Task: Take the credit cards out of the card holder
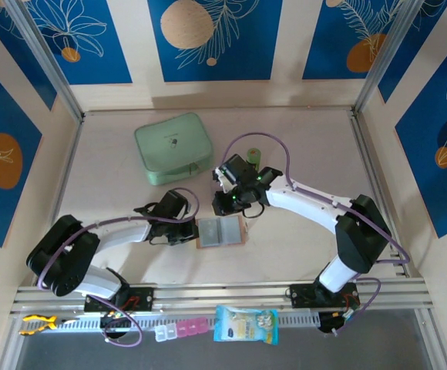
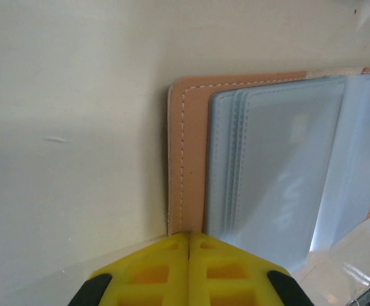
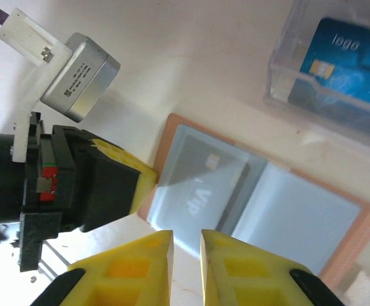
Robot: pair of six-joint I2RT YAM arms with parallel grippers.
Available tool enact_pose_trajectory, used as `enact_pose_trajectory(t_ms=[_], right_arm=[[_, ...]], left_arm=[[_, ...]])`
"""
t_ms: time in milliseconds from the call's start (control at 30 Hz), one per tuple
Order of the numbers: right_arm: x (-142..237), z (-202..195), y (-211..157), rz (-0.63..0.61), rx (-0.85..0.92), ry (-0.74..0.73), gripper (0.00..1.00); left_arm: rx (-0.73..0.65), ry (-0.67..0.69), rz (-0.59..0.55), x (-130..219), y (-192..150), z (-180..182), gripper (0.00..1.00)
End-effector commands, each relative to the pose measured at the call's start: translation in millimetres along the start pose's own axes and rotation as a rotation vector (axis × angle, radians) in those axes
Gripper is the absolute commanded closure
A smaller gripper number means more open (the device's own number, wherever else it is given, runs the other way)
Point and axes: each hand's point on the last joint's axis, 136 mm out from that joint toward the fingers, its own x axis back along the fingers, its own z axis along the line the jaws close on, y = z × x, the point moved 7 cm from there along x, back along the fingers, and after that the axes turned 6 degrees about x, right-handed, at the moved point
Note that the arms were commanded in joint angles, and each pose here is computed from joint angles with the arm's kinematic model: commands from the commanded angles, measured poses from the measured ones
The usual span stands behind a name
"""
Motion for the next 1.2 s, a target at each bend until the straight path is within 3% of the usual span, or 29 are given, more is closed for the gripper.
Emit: enact_pose_trajectory(t_ms=[0, 333, 1167], right_arm=[[-3, 8, -11, 0.046, -0.149, 0.075, 0.81], [-32, 8, -24, 0.093, -0.274, 0.173, 0.69], [-81, -6, -36, 0.240, -0.353, 0.128, 0.69]], left_arm=[[-0.015, 0.011, -0.008, 2, 5, -1, 0.98], [-0.007, 0.010, 0.009, -2, 4, 2, 0.98], [0.020, -0.003, 0.006, -1, -1, 7, 0.97]])
